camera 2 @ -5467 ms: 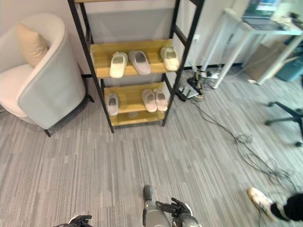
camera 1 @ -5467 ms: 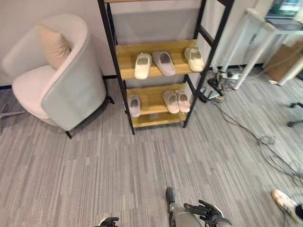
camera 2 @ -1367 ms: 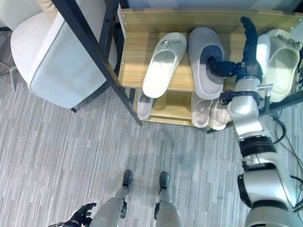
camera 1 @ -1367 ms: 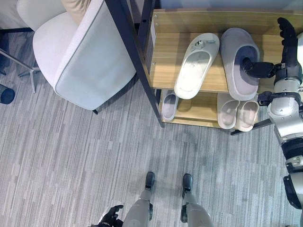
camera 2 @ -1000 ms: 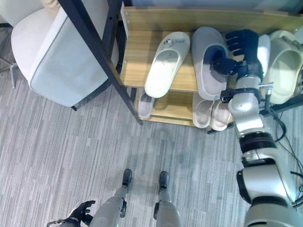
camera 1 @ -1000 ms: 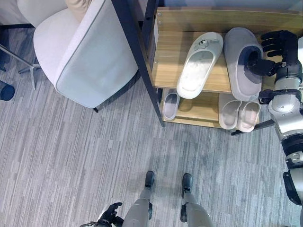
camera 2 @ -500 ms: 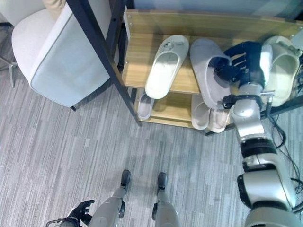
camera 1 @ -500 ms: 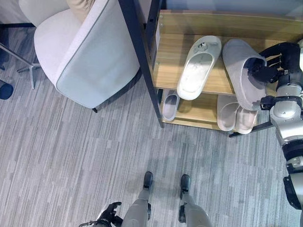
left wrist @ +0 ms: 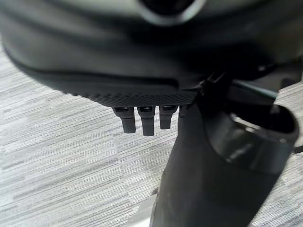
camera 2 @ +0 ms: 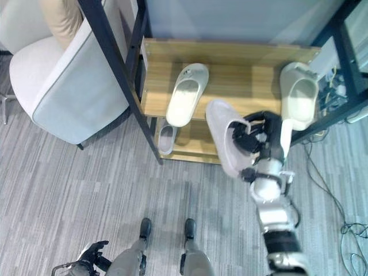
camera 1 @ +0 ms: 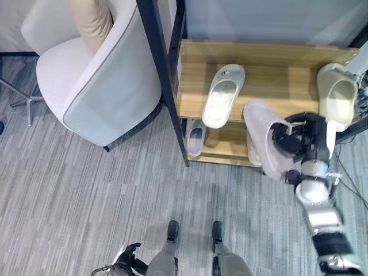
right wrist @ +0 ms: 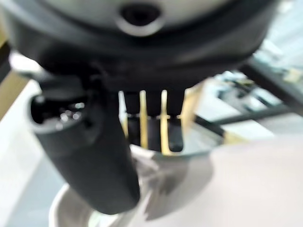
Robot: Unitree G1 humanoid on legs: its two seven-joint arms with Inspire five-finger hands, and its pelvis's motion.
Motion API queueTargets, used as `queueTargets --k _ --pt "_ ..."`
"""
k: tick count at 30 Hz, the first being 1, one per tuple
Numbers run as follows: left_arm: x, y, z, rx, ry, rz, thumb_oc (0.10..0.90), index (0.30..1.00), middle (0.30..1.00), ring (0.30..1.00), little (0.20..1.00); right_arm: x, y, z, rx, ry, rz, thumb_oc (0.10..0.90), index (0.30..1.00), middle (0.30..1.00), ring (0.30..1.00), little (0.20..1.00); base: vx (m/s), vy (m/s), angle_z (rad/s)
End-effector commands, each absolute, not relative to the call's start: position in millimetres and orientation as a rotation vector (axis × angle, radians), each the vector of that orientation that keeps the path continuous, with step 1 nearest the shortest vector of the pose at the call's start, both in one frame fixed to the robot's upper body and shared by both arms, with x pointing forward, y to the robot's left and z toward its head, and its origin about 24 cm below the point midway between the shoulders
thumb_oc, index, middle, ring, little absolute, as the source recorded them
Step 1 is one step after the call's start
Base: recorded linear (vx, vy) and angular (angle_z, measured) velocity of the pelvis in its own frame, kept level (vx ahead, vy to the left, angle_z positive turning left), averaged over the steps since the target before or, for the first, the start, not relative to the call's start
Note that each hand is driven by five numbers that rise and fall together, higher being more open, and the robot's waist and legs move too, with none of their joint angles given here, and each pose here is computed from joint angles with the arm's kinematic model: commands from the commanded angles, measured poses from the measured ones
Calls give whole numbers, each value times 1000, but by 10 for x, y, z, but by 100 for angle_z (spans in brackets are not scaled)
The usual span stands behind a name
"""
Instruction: Arrange the slippers neatly on the shoe rack.
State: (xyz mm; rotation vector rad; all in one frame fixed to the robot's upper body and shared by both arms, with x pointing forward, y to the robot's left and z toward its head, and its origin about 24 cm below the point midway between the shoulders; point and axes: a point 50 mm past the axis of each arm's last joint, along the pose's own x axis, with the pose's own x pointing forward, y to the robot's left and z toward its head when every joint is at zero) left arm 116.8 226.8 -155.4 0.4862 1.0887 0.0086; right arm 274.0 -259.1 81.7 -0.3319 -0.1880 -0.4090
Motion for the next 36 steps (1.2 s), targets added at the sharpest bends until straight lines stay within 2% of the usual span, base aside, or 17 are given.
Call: queueTargets --k 1,12,19,21,23,24,25,29,31,35,36 --pt "984 2175 -1633 466 1158 -23 800 900 900 900 900 2556 -2532 1085 -147 -387 -332 400 300 300 300 300 -41 14 -9" --pt "850 2326 -1619 457 1166 -4 800 900 900 900 900 2032 -2314 453 90 -105 -61 400 300 300 300 300 -61 -76 -5" --pt "989 2290 -1584 428 1102 24 800 900 900 900 900 1890 -2309 222 119 3 -47 400 300 300 300 300 -22 -35 24" --pt "795 2263 -1636 435 1158 -1 800 900 900 900 900 1941 -2275 224 96 5 -37 400 300 300 300 300 183 94 29" --pt "794 2264 -1636 435 1158 -1 800 900 900 900 900 1942 -2274 222 96 5 -37 400 300 300 300 300 91 82 -43" --pt "518 2294 -1676 416 1237 3 800 900 900 900 900 2030 -2225 285 70 -22 -8 400 300 300 300 300 195 177 -78" --pt "443 2317 -1682 417 1259 11 800 900 900 900 900 2030 -2190 319 62 -40 12 400 300 300 300 300 252 242 -74" --pt "331 2380 -1682 421 1300 37 800 900 900 900 900 2088 -2074 340 89 -60 42 400 300 300 300 300 197 216 -56" --pt "517 2436 -1650 391 1254 113 800 900 900 900 900 2137 -1922 288 151 -42 68 400 300 300 300 300 163 207 -26" --pt "752 2512 -1589 361 1178 194 800 900 900 900 900 2142 -1844 237 178 -20 76 400 300 300 300 300 92 113 -30" --pt "971 2493 -1540 383 1106 178 800 900 900 900 900 2119 -1838 179 189 8 58 400 300 300 300 300 150 60 -30"
